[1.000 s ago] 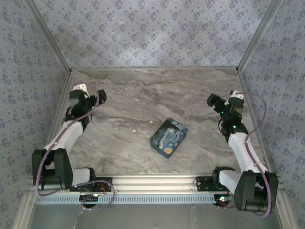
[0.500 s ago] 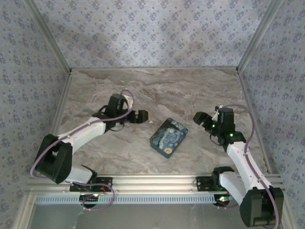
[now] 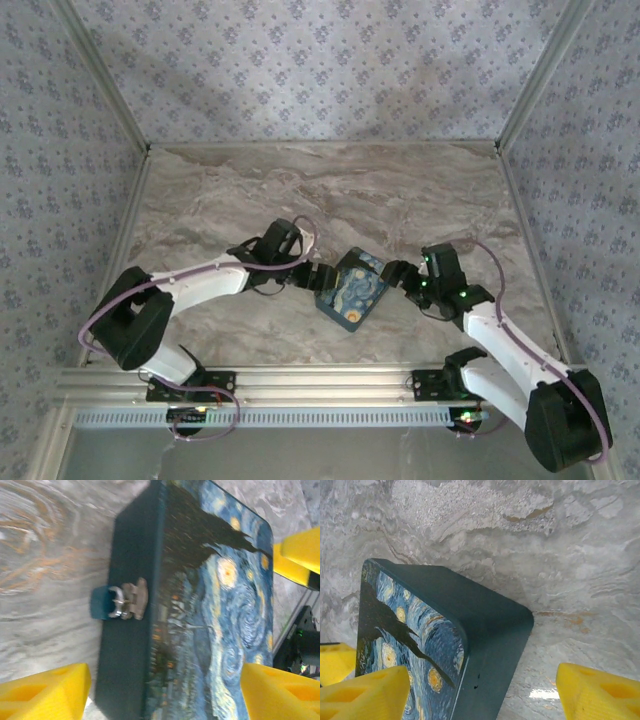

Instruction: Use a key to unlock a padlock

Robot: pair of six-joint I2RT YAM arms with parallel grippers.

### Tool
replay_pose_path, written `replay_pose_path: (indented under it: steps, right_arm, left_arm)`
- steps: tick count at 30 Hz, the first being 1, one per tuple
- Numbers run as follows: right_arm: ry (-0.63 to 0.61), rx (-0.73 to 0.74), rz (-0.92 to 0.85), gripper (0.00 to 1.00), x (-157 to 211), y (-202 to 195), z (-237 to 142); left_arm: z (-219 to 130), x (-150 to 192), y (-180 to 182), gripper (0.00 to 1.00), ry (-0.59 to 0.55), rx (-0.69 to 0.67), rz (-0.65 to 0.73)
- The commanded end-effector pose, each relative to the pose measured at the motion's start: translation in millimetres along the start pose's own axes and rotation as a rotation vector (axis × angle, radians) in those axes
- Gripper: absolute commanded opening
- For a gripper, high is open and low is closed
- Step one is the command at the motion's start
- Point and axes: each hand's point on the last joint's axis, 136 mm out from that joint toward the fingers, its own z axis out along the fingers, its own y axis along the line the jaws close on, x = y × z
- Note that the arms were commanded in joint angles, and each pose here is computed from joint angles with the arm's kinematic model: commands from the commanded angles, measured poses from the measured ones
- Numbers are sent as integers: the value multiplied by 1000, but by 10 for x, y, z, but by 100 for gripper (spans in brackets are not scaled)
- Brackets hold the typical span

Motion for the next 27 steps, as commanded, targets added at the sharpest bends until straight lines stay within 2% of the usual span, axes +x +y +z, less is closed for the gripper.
replay_pose_path:
  steps: [1, 12, 19, 23, 27]
  right_arm:
    - [-31, -20, 11, 77, -146, 161, 32]
    - [50, -63, -93, 67, -278, 767, 437]
    - [125, -83, -178, 67, -320, 1183, 771]
    - [161, -63, -202, 67, -341, 1228, 893]
    - [148, -11, -228, 73, -428, 1174, 807]
  left_arm:
    - [68, 88, -104, 75, 38, 24, -5]
    - [36, 316, -252, 69, 14, 50, -32]
    - [66, 345, -369, 68, -22, 64, -37]
    - [159, 345, -447, 68, -23, 67, -30]
    - [204, 335, -433, 71, -31, 30, -25]
